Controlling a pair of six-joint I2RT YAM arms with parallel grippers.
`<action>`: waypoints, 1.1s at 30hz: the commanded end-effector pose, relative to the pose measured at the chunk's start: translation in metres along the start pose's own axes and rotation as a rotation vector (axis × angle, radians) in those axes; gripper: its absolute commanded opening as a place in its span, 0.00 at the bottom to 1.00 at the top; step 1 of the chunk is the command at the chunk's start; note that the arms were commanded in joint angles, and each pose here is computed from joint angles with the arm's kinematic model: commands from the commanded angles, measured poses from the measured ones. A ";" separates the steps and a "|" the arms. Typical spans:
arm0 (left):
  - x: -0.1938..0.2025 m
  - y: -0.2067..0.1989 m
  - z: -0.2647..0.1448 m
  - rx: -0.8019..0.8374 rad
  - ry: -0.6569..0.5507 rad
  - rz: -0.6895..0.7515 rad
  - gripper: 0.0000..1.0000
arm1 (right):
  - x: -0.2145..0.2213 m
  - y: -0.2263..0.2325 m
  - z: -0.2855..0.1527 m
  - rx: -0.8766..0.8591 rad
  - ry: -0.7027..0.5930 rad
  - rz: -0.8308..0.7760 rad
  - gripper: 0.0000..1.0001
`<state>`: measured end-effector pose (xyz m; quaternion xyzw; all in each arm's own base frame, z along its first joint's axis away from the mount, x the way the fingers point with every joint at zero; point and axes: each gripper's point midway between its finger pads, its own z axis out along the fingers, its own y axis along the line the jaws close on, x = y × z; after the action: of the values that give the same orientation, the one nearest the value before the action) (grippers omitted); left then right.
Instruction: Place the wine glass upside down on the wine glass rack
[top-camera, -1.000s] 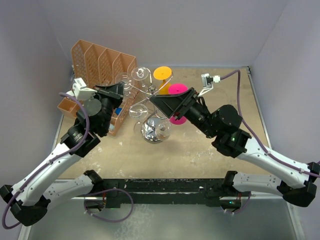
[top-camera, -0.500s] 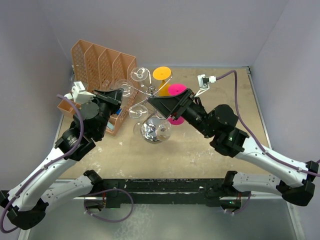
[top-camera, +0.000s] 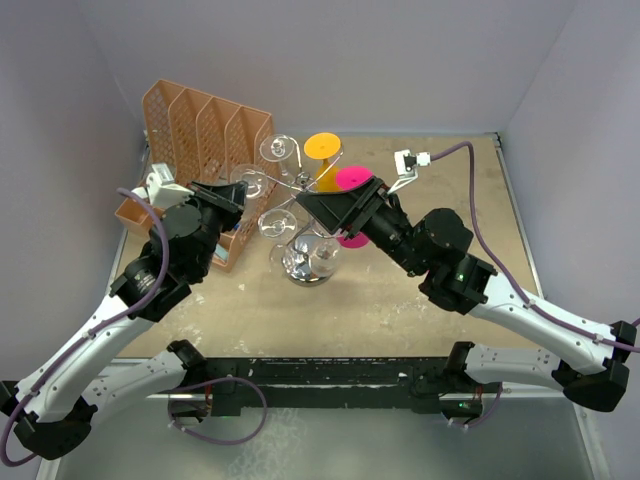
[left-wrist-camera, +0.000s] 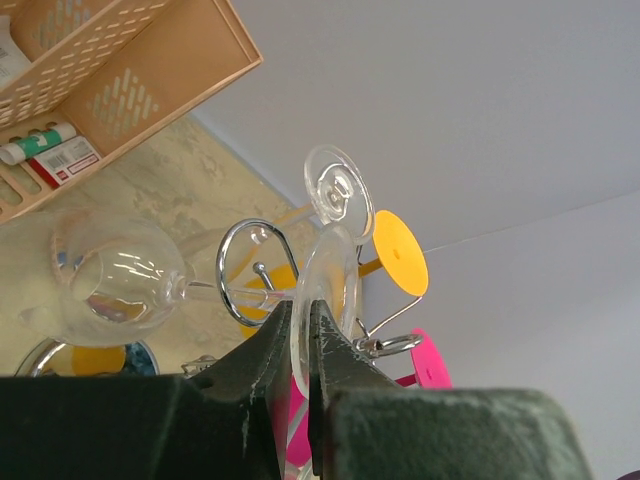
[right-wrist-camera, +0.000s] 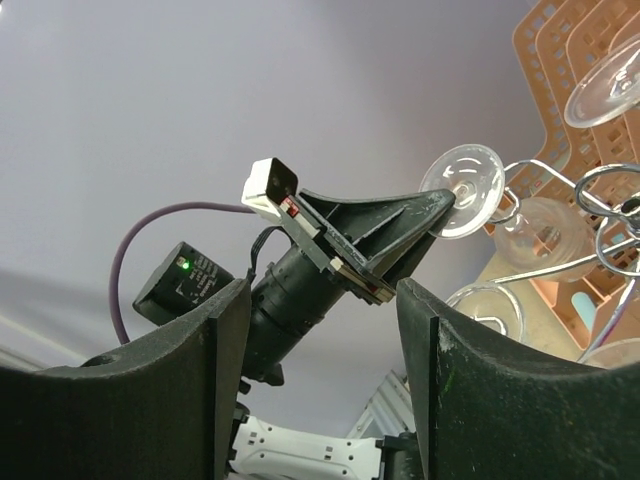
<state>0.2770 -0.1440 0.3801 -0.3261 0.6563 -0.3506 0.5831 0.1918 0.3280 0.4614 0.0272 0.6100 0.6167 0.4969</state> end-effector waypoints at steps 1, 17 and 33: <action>-0.014 -0.010 -0.003 0.032 -0.037 0.003 0.06 | -0.022 0.016 -0.001 -0.015 -0.066 0.033 0.61; -0.001 0.002 0.002 -0.022 0.006 0.036 0.13 | -0.027 0.001 -0.007 0.075 -0.089 0.071 0.59; 0.001 -0.008 -0.006 -0.029 0.092 0.158 0.42 | -0.037 -0.028 -0.041 0.227 -0.107 0.029 0.67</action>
<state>0.2795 -0.1514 0.3567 -0.2884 0.7178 -0.2957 0.5605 0.1999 0.2981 0.4330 0.0908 0.6633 0.5608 0.4871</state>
